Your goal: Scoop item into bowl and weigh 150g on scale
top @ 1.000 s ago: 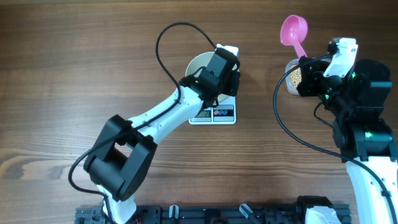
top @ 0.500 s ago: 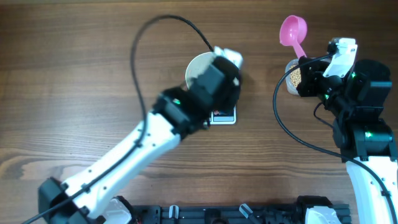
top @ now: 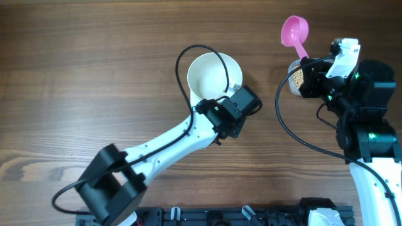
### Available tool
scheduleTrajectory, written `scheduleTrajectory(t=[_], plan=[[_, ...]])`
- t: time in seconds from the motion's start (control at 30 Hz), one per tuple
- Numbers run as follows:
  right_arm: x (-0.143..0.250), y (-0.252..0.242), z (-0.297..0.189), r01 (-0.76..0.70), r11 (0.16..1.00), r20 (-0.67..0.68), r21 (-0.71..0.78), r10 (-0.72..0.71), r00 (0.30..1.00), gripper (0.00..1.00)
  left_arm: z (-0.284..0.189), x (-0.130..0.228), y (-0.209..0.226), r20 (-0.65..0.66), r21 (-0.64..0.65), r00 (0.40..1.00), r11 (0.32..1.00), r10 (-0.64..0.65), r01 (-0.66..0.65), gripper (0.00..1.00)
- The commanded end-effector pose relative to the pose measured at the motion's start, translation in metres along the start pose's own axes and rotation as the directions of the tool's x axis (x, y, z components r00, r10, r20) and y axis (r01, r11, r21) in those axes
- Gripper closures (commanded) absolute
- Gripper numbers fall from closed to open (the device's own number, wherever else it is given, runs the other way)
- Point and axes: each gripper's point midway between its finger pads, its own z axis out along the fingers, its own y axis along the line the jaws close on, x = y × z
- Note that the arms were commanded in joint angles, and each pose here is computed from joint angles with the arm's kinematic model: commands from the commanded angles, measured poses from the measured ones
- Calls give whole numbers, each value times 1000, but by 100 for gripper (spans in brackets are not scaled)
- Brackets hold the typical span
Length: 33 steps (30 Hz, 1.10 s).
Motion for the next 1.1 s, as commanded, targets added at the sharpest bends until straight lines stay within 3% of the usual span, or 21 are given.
scheduleTrajectory(t=[0.0, 0.57, 1.07], plan=[[-5, 5, -2, 22, 1000, 10, -22, -22, 1000, 96, 22, 10, -4, -47, 1, 999, 1000, -14, 14, 96], [-5, 4, -2, 18, 1000, 6, -22, -18, 1000, 96, 61, 1, 29, -62, -41, 993, 995, -98, 96, 96], [-4, 4, -2, 12, 1000, 4, -21, -12, 1000, 96, 74, 11, 25, -108, -24, 991, 997, -74, 72, 96]])
